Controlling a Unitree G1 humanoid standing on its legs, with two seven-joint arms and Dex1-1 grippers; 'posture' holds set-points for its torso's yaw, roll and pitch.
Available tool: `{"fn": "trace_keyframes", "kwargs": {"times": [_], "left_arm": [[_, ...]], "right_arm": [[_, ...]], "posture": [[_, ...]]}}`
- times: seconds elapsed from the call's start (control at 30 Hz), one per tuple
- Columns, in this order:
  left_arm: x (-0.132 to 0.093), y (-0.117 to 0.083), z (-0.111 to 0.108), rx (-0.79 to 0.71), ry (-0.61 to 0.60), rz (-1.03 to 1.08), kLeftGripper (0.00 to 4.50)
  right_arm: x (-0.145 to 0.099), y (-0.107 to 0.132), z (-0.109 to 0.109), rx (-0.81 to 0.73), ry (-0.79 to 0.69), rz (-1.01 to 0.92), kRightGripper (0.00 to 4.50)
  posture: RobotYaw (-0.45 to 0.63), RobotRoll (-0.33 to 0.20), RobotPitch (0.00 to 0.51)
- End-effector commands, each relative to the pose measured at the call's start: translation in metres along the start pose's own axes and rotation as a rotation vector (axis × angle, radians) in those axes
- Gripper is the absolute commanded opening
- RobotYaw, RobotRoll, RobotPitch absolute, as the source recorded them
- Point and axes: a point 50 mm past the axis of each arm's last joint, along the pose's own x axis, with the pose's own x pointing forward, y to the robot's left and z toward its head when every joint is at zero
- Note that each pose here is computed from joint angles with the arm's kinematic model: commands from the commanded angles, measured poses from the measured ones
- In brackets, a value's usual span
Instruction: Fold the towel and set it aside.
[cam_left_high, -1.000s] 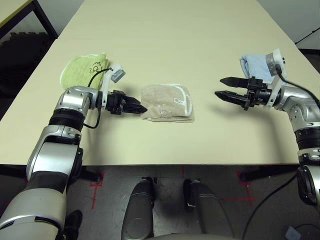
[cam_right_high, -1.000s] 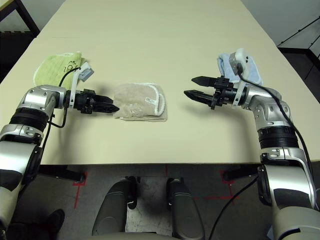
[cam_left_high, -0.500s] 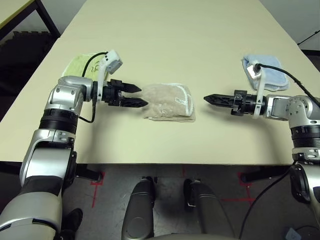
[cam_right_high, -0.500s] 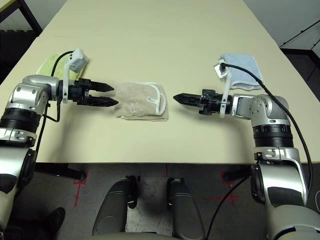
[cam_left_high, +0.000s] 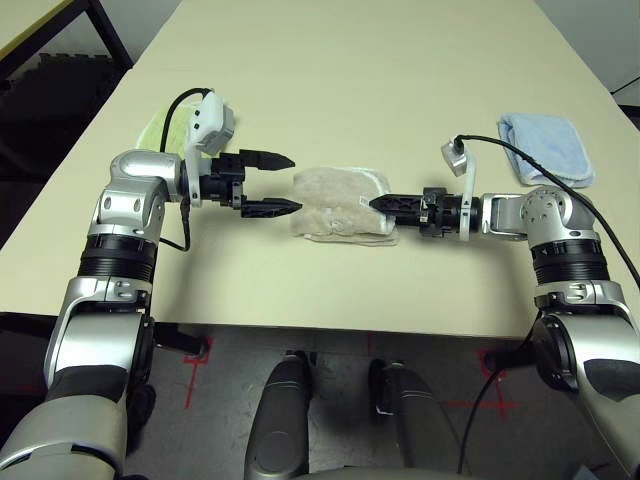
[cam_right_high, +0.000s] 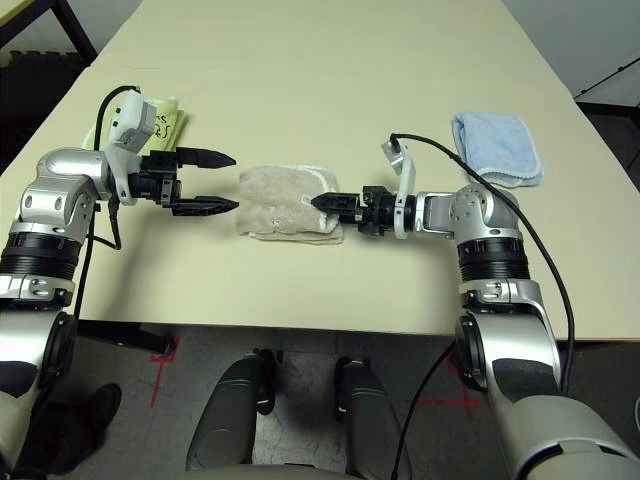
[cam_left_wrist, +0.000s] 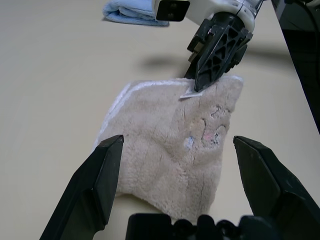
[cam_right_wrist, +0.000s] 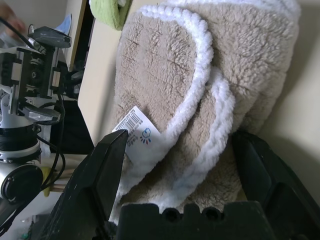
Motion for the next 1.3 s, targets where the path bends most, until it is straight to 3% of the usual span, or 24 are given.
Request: {"fn": "trace_keyframes", "kwargs": {"times": [0.03,0.1,0.2,0.43,0.53,0.7,0.9,1.07,1.3], "left_arm": [[0.0,-0.004,-0.001,0.002,0.007,-0.025,4.48],[0.0,-0.004,-0.001,0.0,0.011,-0.027,4.5],[0.001,-0.004,-0.002,-0.003,0.013,-0.028,4.5],[0.002,-0.005,-0.006,-0.023,0.016,-0.026,4.5],[0.002,-0.006,-0.01,-0.044,-0.004,-0.009,4.5],[0.008,-0.009,-0.015,-0.085,-0.082,0.011,4.5],[0.016,-0.012,-0.019,-0.073,-0.145,-0.017,4.5],[0.023,-0.01,-0.018,-0.014,-0.161,-0.048,4.5],[0.026,-0.005,-0.018,0.012,-0.156,-0.055,4.5]], "right_arm": [[0.006,-0.003,-0.002,0.024,0.009,-0.026,4.32],[0.006,-0.004,-0.001,0.025,0.005,-0.029,3.88],[0.004,-0.004,0.002,0.023,-0.017,-0.03,2.82],[-0.005,0.001,0.015,-0.005,-0.105,-0.022,0.06],[-0.013,0.006,0.031,-0.055,-0.213,-0.007,0.02],[-0.04,0.016,0.075,-0.234,-0.573,0.005,0.02],[-0.086,0.006,0.114,-0.339,-0.96,-0.196,0.02],[-0.119,-0.009,0.123,-0.379,-1.136,-0.413,0.02],[-0.14,-0.03,0.116,-0.359,-1.213,-0.594,0.02]], "posture": [[0.18,0.0,0.196],[0.18,0.0,0.196],[0.17,0.0,0.194],[0.16,0.0,0.191],[0.15,0.0,0.191],[0.13,0.0,0.193],[0.11,0.0,0.194],[0.09,0.0,0.194],[0.08,0.0,0.192]]}}
